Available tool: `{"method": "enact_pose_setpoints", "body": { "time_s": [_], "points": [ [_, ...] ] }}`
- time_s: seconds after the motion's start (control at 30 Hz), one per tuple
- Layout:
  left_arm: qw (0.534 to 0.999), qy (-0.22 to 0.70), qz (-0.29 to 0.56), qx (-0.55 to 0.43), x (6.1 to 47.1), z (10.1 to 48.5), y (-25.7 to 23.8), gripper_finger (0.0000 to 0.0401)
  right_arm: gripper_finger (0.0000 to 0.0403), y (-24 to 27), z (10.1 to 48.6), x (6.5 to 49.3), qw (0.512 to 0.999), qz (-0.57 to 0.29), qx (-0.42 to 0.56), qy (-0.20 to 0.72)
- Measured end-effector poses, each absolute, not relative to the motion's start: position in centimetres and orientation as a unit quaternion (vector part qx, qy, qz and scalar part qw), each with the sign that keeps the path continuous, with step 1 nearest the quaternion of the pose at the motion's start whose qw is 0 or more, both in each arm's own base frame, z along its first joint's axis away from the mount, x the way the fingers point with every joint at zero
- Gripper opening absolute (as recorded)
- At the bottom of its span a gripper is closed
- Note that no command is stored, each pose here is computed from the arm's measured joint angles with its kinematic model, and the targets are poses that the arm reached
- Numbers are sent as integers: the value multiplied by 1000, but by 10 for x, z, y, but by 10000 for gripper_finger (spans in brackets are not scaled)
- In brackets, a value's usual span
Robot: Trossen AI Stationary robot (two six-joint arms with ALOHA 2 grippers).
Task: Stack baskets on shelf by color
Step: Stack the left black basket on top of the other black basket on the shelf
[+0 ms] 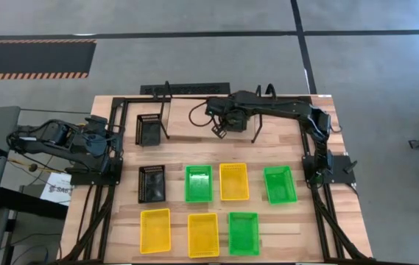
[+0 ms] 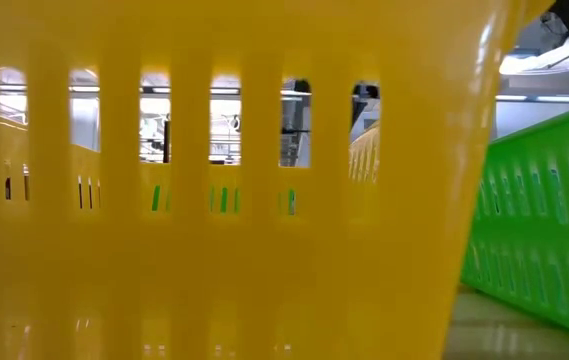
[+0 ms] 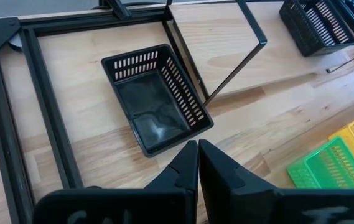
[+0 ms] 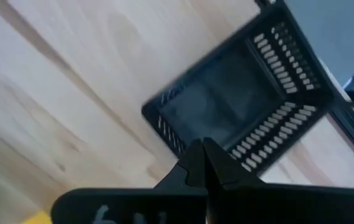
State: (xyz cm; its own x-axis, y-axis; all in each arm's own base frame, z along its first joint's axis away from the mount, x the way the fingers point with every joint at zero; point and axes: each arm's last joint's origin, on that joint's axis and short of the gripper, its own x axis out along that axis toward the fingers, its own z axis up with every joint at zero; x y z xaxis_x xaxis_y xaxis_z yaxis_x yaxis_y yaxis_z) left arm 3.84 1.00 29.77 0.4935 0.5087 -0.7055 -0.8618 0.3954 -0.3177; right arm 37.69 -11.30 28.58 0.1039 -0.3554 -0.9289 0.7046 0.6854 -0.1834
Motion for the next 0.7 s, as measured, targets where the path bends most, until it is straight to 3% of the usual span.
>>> {"method": "enact_pose_setpoints", "body": {
  "time_s": [0.37, 0.7],
  "points": [
    [752, 265, 480, -366, 33, 293, 11, 0, 0, -83, 339, 362, 708, -385, 74, 587],
    [698, 326, 538, -342, 72, 286, 6, 0, 0, -59, 430, 304, 793, -394, 82, 458]
  ]
}}
